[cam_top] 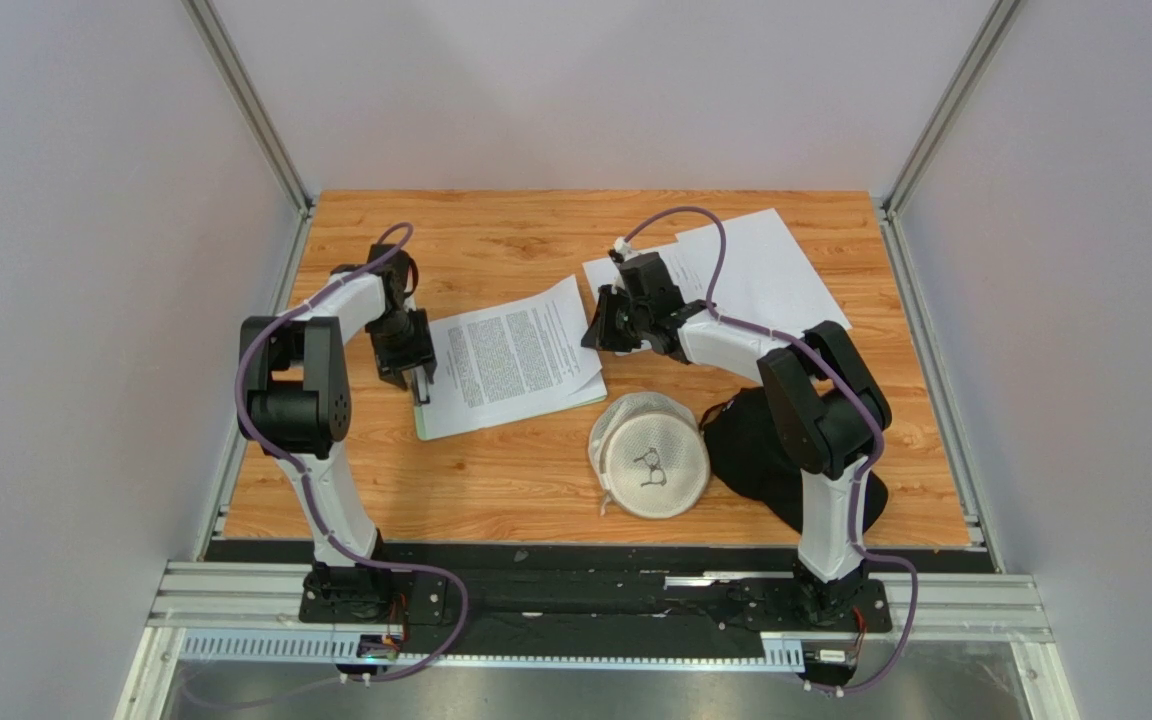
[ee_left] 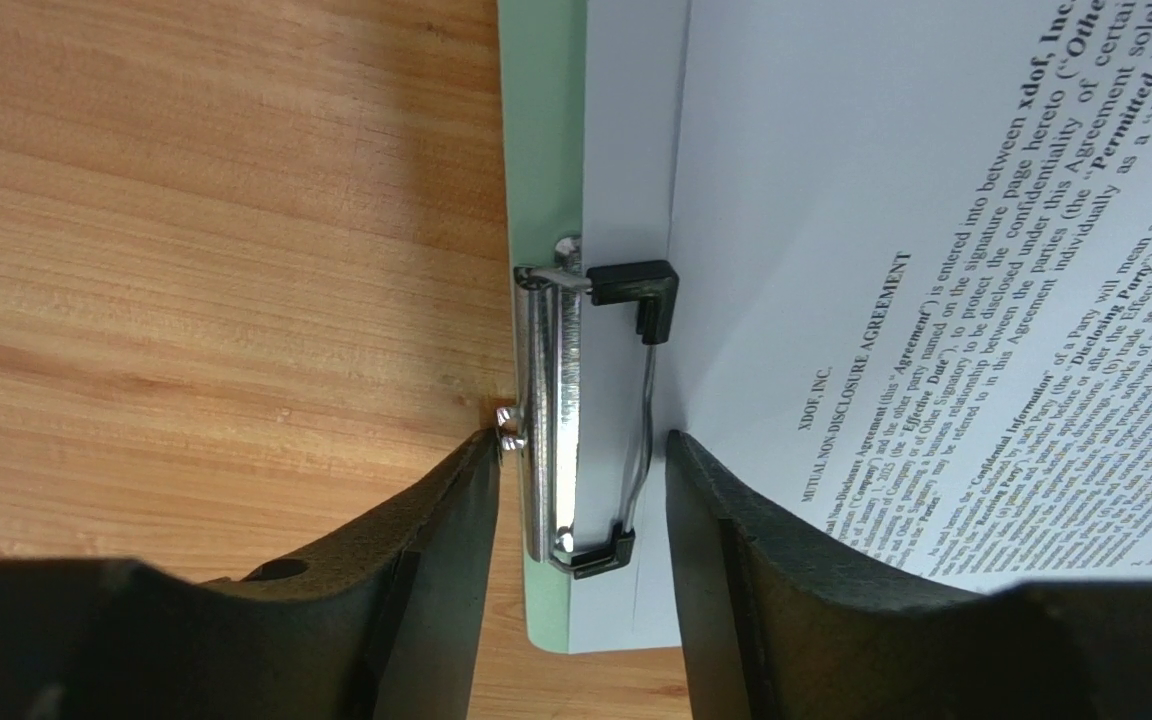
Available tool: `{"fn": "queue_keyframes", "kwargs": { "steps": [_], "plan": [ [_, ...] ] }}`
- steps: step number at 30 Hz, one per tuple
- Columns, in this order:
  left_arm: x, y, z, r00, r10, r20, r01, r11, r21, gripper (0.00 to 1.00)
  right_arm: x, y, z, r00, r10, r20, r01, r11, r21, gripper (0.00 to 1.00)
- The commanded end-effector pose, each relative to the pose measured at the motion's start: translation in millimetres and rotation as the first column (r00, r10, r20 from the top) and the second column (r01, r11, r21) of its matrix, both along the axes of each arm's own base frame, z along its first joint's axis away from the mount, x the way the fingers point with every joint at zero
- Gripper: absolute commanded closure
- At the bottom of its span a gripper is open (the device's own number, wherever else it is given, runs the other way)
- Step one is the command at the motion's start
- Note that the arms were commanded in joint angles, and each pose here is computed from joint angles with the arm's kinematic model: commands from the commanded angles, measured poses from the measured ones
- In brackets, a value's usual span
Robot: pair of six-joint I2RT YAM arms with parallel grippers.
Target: Put the files into the folder
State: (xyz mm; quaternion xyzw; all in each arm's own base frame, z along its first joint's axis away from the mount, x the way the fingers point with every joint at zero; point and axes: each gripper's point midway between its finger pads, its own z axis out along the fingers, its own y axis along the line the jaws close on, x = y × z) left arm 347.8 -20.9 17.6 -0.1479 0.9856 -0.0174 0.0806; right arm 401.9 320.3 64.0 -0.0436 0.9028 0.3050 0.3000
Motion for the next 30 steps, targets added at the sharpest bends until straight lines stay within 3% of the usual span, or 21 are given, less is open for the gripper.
{"fn": "queue_keyframes", "kwargs": {
  "steps": [1,6,7,10,13,19,25,27,28,30],
  "plan": [
    [-2,-1,-4,1.000,-0.026,-0.013,0.026,1.000,-0.001,0.52,6,8,32,0.997,0.016,0.080,-0.020,0.999,0.050,1.00],
    [-2,1,-4,0.999,-0.036,-0.016,0.037,0.999,0.010,0.63,6,8,33,0.997,0.013,0.082,-0.017,0.999,0.049,1.00],
    [-1,0,-4,0.999,-0.038,-0.016,0.038,0.999,0.011,0.74,7,8,34,0.996,0.012,0.083,-0.017,0.999,0.052,1.00],
    [1,-2,-4,0.999,-0.035,-0.013,0.035,0.999,-0.002,0.94,6,9,32,0.997,0.016,0.080,-0.021,0.998,0.054,1.00],
    [1,-8,-3,0.999,-0.033,0.000,0.033,0.999,-0.037,1.00,5,11,30,0.997,0.017,0.071,-0.021,0.998,0.059,1.00],
    [4,-23,6,0.998,-0.021,0.062,0.029,0.992,-0.123,1.00,2,9,31,0.999,-0.008,0.049,0.005,0.998,0.067,1.00],
    [5,-20,8,0.998,-0.022,0.066,0.028,0.994,-0.106,1.00,2,8,29,0.999,-0.005,0.053,0.002,0.999,0.052,1.00],
    [4,-16,16,0.997,-0.012,0.079,0.019,0.997,-0.080,0.91,5,6,29,0.998,-0.005,0.057,0.003,0.999,0.037,1.00],
    [5,-13,19,0.996,-0.007,0.088,0.012,0.998,-0.065,0.79,6,6,29,0.998,-0.002,0.063,0.000,1.000,0.030,1.00],
    [5,-12,29,0.994,-0.006,0.111,0.013,0.998,-0.061,0.68,6,5,30,0.998,-0.001,0.068,-0.001,1.000,0.029,1.00]
  ]
}}
